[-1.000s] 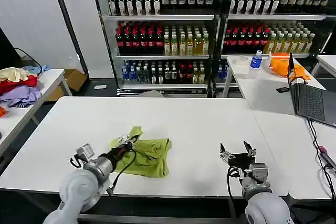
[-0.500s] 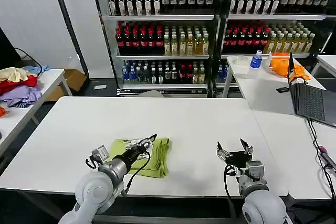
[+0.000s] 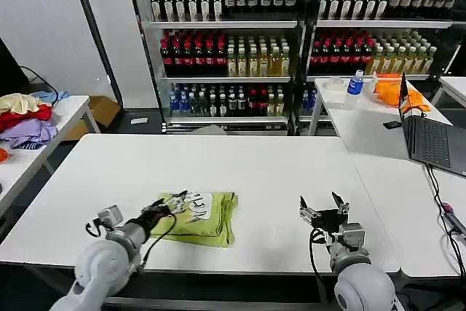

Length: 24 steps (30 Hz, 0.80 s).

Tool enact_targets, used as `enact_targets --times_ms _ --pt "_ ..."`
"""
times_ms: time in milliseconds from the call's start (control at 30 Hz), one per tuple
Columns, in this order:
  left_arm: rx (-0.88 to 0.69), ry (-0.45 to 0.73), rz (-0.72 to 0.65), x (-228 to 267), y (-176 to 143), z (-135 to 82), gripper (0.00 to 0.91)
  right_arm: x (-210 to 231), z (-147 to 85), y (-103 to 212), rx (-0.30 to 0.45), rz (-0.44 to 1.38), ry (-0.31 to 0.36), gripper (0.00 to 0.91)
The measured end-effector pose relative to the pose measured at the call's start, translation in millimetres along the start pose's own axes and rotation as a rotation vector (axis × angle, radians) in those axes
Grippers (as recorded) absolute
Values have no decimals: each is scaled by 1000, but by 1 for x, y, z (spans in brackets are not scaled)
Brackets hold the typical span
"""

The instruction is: Fold and organize the clothes.

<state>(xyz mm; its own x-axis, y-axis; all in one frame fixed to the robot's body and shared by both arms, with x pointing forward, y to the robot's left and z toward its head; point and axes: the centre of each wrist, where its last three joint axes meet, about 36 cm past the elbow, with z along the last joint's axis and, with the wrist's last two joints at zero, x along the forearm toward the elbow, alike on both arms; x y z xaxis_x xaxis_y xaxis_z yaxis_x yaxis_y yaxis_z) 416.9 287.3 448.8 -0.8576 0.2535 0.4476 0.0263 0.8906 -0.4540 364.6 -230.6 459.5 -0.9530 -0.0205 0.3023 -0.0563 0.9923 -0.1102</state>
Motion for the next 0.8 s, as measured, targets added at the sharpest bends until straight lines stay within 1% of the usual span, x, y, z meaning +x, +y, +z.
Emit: enact_targets --times_ms 200,400,533,800 --pt "-8 9 -59 -3 30 -5 907 -2 -1 0 0 2 -3 907" --pt "22 33 -64 -9 51 -5 907 -2 -2 -4 7 6 -3 907" --pt "45 51 -39 -11 56 0 907 -2 -2 -5 8 9 -1 907" --pt "87 83 30 -22 56 11 907 -1 -2 -7 8 13 0 907"
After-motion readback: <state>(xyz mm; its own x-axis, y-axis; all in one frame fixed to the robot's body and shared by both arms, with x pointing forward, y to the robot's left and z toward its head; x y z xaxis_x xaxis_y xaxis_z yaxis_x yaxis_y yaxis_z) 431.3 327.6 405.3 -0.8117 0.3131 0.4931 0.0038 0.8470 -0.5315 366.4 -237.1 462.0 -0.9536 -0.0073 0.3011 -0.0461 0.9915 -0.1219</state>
